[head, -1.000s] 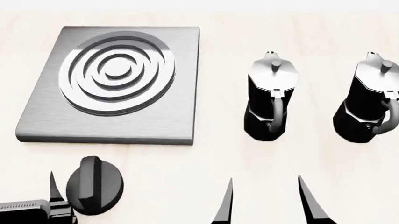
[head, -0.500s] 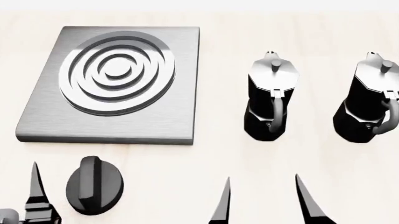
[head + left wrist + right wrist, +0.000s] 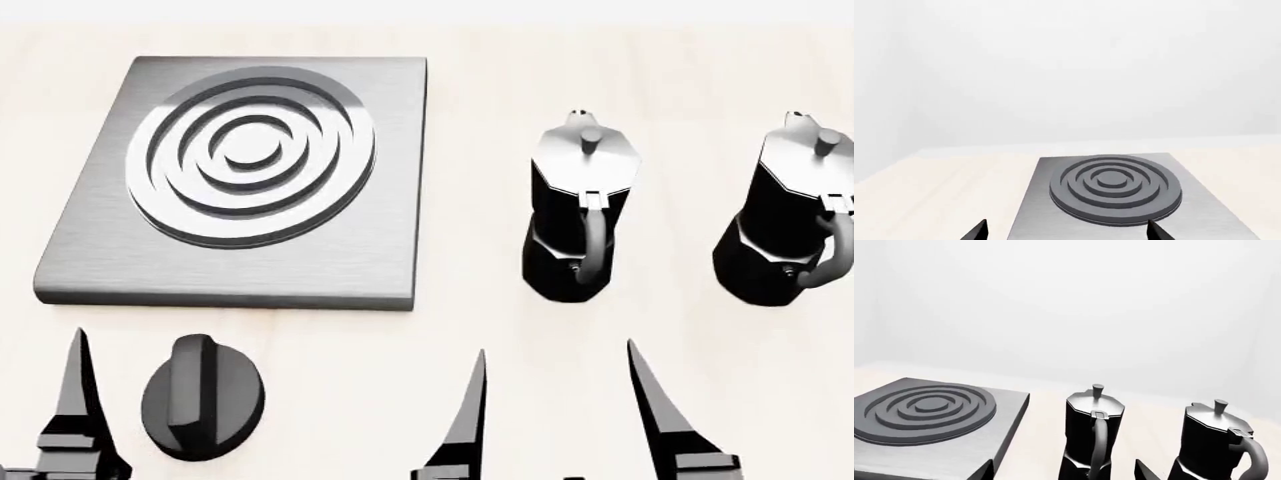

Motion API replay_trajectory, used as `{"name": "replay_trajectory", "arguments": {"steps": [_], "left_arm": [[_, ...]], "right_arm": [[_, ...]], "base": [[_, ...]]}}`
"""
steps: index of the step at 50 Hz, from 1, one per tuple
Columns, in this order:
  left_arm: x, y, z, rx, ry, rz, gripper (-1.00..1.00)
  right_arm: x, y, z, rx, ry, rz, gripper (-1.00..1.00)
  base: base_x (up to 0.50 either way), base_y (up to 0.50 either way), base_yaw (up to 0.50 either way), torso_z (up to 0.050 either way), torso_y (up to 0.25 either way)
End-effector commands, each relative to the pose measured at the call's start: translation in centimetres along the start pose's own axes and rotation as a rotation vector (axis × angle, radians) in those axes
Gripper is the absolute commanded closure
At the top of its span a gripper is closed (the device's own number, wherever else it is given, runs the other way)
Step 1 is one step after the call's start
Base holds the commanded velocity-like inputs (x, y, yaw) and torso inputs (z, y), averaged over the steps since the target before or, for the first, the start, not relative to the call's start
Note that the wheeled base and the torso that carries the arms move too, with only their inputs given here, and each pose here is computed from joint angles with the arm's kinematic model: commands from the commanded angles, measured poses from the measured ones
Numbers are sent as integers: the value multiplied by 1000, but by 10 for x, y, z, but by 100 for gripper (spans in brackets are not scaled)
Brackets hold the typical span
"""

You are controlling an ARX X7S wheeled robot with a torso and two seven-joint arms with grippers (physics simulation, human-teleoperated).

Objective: Turn off the stove.

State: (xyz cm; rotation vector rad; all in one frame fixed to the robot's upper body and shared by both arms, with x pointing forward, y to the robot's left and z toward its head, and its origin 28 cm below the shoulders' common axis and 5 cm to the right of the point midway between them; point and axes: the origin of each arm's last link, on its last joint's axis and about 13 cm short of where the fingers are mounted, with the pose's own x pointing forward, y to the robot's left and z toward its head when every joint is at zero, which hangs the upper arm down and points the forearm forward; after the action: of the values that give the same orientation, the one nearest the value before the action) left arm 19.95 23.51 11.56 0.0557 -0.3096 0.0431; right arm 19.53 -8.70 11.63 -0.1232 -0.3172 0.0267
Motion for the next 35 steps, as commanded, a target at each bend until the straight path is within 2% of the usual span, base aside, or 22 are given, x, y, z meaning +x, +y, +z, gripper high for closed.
{"name": "replay_trajectory", "arguments": {"steps": [1, 35], "left_arm": [[1, -2, 11, -12, -25, -32, -100], [0, -2, 36, -24, -84, -65, -100]], "right_arm": [[7, -1, 7, -3, -21, 2, -100], [18, -3, 28, -11, -85, 8, -100]], "base": [[0, 0, 0, 0, 0], [0, 0, 0, 0, 0]]}}
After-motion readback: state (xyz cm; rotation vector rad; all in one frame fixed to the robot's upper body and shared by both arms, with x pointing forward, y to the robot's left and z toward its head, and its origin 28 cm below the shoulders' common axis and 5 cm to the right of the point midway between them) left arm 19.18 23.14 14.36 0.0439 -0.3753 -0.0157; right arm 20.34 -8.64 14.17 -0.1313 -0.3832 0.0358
